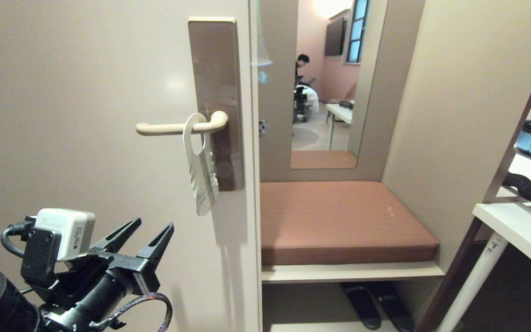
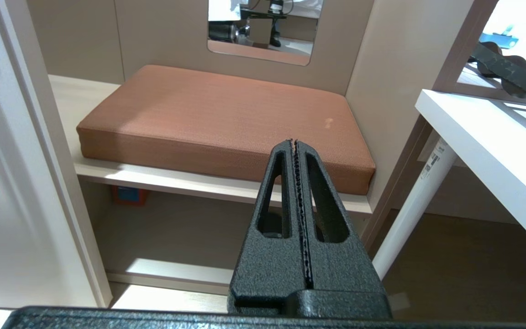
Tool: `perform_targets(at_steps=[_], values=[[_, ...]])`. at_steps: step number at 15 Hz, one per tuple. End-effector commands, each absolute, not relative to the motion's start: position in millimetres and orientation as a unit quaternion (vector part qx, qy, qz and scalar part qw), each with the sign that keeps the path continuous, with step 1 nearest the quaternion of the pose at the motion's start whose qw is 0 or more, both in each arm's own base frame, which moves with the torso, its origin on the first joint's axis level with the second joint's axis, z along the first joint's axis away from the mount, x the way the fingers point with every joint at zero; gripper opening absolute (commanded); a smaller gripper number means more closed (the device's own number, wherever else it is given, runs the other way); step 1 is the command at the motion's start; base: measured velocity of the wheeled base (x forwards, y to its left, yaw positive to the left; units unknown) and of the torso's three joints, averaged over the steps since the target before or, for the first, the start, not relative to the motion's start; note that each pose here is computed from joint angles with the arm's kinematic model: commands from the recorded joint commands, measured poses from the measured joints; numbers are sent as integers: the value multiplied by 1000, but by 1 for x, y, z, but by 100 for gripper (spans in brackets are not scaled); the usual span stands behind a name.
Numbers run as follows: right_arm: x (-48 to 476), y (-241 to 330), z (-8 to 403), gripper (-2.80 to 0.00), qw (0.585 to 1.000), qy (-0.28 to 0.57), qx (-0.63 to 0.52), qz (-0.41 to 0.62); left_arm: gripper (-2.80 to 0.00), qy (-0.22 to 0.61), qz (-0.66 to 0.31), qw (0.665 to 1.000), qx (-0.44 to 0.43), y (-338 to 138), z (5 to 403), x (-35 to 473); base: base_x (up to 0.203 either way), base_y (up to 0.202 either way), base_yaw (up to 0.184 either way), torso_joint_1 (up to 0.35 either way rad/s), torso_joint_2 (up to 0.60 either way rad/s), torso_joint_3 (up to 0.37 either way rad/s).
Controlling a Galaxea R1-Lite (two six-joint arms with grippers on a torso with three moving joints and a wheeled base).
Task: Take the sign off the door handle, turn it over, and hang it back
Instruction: Hang the sign back with the other side facing out
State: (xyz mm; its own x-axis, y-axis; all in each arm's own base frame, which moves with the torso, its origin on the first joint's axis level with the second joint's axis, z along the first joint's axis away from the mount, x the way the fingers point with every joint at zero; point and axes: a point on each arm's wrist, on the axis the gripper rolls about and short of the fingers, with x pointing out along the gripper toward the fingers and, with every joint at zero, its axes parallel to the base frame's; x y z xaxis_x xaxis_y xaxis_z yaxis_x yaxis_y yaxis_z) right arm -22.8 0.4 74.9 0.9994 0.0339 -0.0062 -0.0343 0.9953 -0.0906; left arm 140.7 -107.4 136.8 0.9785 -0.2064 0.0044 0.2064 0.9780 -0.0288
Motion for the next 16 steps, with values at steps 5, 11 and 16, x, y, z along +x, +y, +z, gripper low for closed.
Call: perform_targets(at_steps=[5, 11, 16], values=[[-23, 0, 75, -280, 999, 2, -46, 18, -280, -19, -71, 997, -24, -103, 145, 156, 0, 0, 0, 0, 0, 0], [-23, 0, 75, -280, 999, 2, -46, 17, -280, -53, -88, 994, -26, -113, 163, 195, 0, 0, 0, 0, 0, 0], [-23, 0, 75, -280, 999, 2, -46, 18, -280, -70, -103, 992, -22, -131, 171, 221, 0, 0, 0, 0, 0, 0]])
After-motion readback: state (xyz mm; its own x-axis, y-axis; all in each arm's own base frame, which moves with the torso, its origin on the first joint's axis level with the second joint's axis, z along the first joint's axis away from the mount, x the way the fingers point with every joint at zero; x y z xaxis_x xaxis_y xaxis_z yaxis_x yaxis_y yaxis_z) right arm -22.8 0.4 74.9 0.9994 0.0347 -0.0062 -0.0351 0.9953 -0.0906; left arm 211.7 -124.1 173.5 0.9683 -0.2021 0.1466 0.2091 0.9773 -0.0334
